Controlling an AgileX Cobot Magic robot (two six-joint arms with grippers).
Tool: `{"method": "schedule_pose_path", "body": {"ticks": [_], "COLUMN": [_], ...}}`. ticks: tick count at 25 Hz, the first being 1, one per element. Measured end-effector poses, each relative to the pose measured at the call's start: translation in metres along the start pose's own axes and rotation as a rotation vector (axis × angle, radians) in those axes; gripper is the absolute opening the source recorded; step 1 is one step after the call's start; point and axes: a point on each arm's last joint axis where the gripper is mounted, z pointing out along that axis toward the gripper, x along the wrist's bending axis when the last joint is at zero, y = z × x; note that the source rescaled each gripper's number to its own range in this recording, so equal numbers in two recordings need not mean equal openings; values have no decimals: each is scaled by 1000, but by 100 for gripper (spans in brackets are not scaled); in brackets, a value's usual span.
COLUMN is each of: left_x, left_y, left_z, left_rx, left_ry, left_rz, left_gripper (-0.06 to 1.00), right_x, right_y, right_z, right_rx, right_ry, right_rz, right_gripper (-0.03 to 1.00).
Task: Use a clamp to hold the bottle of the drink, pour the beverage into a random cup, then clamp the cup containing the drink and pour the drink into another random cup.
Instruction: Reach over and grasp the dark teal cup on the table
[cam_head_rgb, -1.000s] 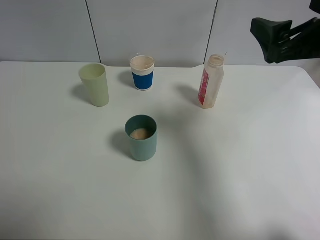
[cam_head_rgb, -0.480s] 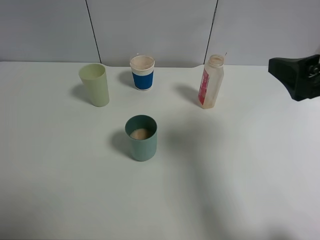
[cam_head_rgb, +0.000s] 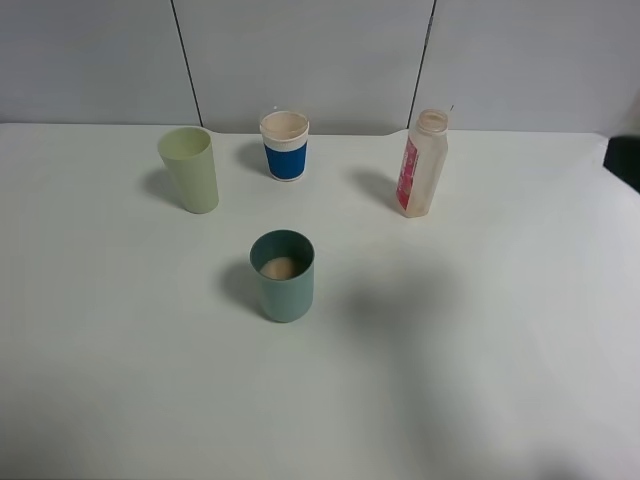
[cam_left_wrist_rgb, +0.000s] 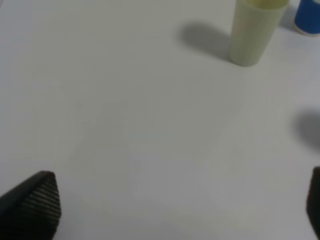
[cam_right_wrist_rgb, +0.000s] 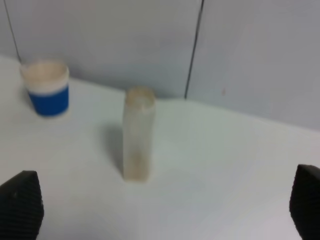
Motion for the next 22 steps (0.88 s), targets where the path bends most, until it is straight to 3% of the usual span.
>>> {"method": "schedule_pose_path", "body": {"ticks": [4, 11, 14, 22], "left_x": [0, 0, 0, 0], "left_y": [0, 0, 0, 0], "left_z": [0, 0, 0, 0], "left_rx": [0, 0, 0, 0], "left_ry": [0, 0, 0, 0], "left_rz": [0, 0, 0, 0], "left_gripper": [100, 100, 100, 100], "right_x": [-3, -5, -7, -11], "right_y": [-13, -26, -37, -20], "right_z": [-10, -26, -37, -60], "right_rx": [123, 214, 373, 467], "right_ry": [-28, -57, -78, -83], "right_rz": [-10, 28, 23, 52], "right_gripper": [99, 100, 100, 100]}}
